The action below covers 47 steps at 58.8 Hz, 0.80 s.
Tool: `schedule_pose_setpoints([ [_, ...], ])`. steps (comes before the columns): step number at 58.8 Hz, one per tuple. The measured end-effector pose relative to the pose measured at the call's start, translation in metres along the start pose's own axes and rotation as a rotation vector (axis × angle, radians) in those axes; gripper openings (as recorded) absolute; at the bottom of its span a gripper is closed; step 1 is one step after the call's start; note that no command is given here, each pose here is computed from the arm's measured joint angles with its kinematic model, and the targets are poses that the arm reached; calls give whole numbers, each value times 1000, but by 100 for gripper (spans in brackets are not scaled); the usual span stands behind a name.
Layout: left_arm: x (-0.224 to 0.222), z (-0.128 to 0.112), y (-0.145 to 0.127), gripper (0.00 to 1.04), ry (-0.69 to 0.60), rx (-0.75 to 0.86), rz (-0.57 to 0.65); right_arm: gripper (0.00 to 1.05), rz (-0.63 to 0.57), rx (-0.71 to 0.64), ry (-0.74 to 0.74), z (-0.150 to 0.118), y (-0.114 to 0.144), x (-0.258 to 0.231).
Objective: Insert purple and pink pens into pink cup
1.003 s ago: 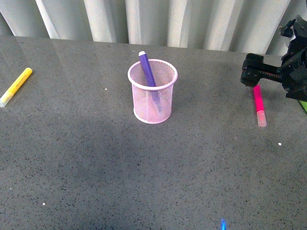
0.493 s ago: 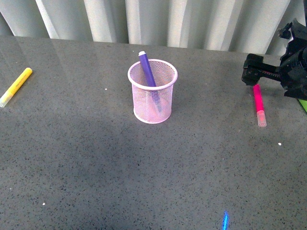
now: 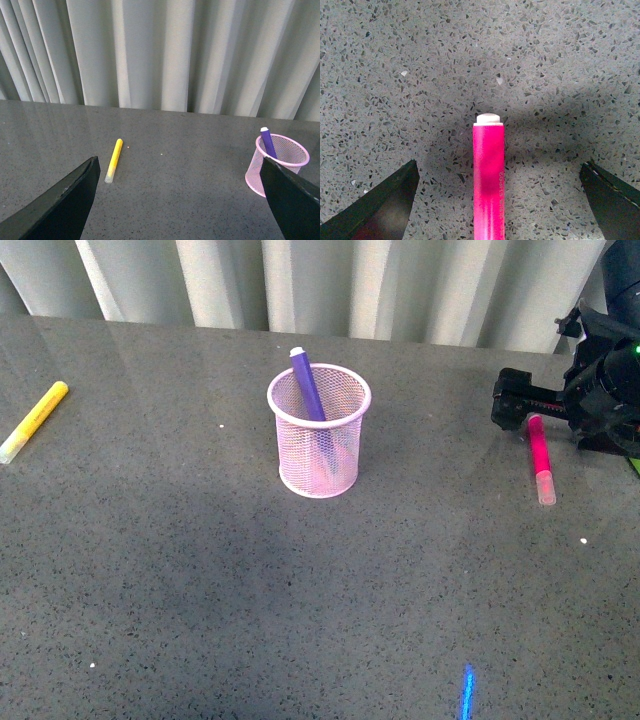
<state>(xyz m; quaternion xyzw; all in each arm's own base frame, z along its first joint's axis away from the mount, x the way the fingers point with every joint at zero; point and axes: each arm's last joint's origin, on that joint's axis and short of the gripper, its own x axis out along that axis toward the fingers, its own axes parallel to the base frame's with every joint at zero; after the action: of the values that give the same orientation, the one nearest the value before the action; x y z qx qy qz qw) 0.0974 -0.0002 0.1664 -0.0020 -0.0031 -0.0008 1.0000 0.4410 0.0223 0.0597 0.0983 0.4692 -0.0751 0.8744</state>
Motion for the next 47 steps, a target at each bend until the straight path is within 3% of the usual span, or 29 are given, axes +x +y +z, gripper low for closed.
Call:
schedule_pose_setpoints([
  [13,0,0,0,98,0,0,0,96,-7,-33,27,0,10,1],
  [37,0,0,0,98,0,0,0,37,3,-81,64,-9,27,-1],
  [41,0,0,0,98,0,0,0,22,10,-82,56,-10,29,-1],
  [47,0,0,0,98,0,0,0,12,22,-69,43,-11,28,-3],
])
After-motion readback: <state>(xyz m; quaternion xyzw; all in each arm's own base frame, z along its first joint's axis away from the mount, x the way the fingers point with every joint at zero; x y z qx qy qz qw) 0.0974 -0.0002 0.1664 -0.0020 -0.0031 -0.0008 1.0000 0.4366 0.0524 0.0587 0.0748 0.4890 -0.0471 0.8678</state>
